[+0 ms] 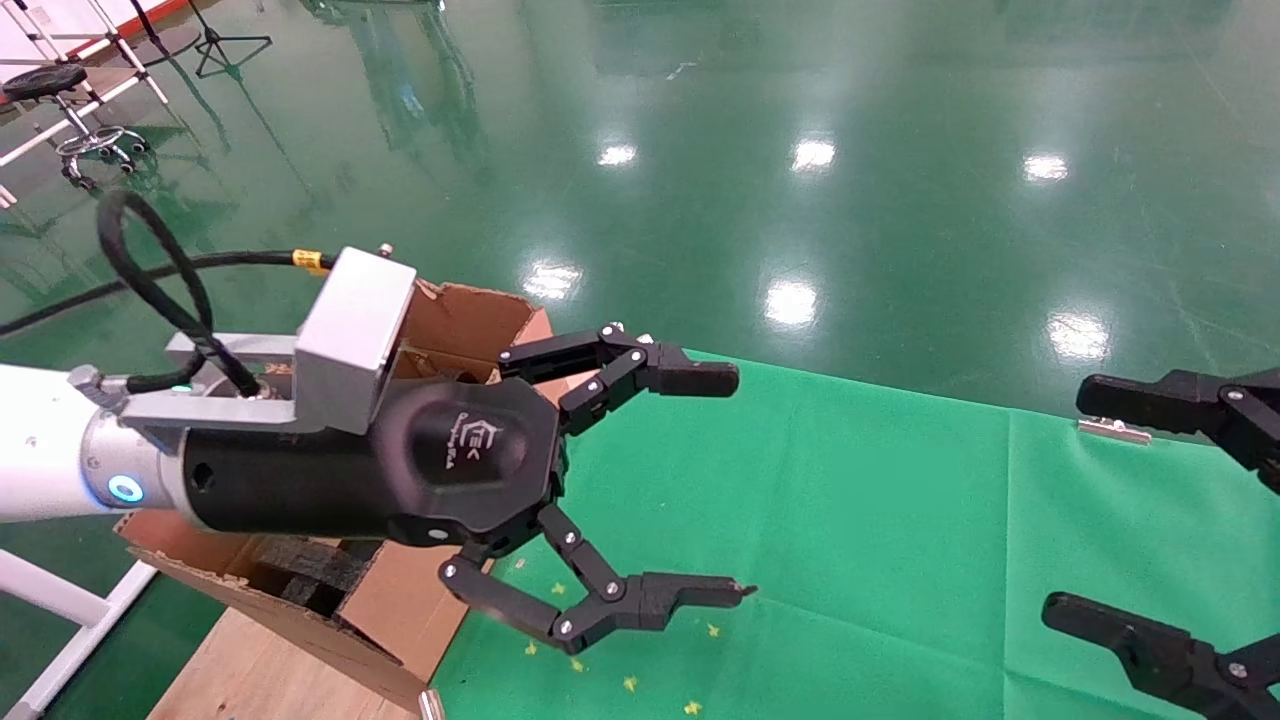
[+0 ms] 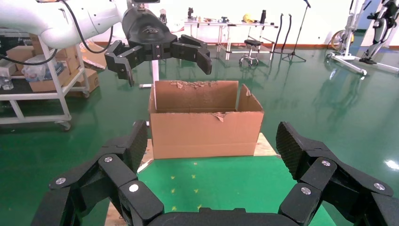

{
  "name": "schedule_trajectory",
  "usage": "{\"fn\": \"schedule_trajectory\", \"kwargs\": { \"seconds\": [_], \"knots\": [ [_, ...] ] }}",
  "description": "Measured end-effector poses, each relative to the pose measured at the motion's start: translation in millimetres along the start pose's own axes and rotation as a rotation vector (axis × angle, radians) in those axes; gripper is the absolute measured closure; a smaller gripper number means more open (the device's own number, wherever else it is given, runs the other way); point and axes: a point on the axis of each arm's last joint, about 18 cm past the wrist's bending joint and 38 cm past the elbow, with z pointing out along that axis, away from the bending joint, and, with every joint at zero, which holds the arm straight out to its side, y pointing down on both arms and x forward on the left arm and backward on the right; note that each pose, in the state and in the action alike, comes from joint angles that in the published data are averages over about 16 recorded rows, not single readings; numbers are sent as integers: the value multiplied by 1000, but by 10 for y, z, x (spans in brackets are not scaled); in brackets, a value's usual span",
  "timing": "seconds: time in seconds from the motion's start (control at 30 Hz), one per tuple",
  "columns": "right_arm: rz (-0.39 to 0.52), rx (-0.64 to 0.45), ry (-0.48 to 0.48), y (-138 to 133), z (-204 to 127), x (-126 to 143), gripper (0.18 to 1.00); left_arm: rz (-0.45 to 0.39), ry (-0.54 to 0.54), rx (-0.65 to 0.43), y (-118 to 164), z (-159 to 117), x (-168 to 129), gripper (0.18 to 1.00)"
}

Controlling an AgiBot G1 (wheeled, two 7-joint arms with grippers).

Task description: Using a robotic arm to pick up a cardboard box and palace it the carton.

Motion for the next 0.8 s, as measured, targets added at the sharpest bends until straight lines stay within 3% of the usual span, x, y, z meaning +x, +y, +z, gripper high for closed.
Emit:
{"fn": "schedule_trajectory", "kwargs": {
  "seconds": [0.8],
  "knots": [
    [0, 0, 0, 0, 0, 0, 178, -3, -3, -7, 7, 0, -16, 183]
  ]
}}
